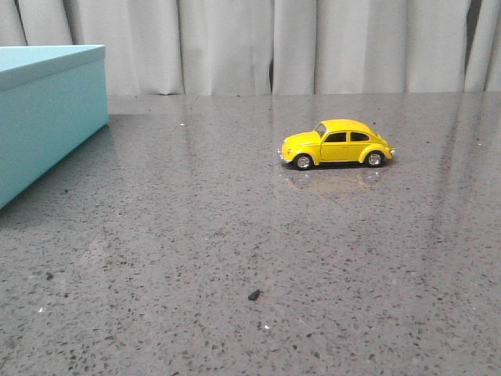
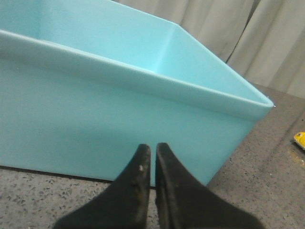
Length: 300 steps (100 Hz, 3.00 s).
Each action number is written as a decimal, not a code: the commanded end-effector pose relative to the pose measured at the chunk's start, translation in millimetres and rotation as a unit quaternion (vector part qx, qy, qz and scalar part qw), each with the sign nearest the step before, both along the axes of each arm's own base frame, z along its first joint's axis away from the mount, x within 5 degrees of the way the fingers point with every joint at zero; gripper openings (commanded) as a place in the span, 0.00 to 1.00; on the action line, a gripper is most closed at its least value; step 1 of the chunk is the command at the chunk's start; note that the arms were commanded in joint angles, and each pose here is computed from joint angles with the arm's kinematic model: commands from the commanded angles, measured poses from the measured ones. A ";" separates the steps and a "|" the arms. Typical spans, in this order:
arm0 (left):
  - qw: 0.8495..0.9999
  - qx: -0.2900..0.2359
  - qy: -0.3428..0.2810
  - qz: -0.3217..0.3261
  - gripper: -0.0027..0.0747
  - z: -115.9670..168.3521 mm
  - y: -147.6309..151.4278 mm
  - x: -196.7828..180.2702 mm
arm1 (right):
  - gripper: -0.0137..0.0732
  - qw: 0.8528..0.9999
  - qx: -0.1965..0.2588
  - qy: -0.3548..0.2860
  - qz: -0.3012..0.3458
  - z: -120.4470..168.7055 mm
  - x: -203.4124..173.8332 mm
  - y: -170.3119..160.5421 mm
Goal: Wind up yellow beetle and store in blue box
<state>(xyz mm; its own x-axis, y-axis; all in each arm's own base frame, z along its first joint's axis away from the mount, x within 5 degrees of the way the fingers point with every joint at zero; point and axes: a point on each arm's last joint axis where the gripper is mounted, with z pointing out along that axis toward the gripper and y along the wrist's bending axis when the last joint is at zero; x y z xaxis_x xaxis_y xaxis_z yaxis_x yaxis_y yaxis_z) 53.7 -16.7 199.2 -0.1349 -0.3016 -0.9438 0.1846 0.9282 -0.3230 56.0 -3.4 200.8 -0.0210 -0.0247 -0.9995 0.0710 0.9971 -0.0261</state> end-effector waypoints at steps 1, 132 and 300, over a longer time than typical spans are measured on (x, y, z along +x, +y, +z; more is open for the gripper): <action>0.999 -0.025 -0.022 0.024 0.01 -6.9 4.0 0.4 | 0.07 0.999 -0.003 -0.037 -0.009 0.0 -0.6 -1.4; 0.998 -0.043 -0.026 0.028 0.01 -5.5 4.7 0.6 | 0.07 0.999 0.006 -0.039 -0.009 0.4 -0.6 -1.4; 0.977 0.141 0.036 -0.157 0.03 169.2 -24.9 17.4 | 0.10 0.878 -0.037 0.433 0.201 202.8 219.8 108.5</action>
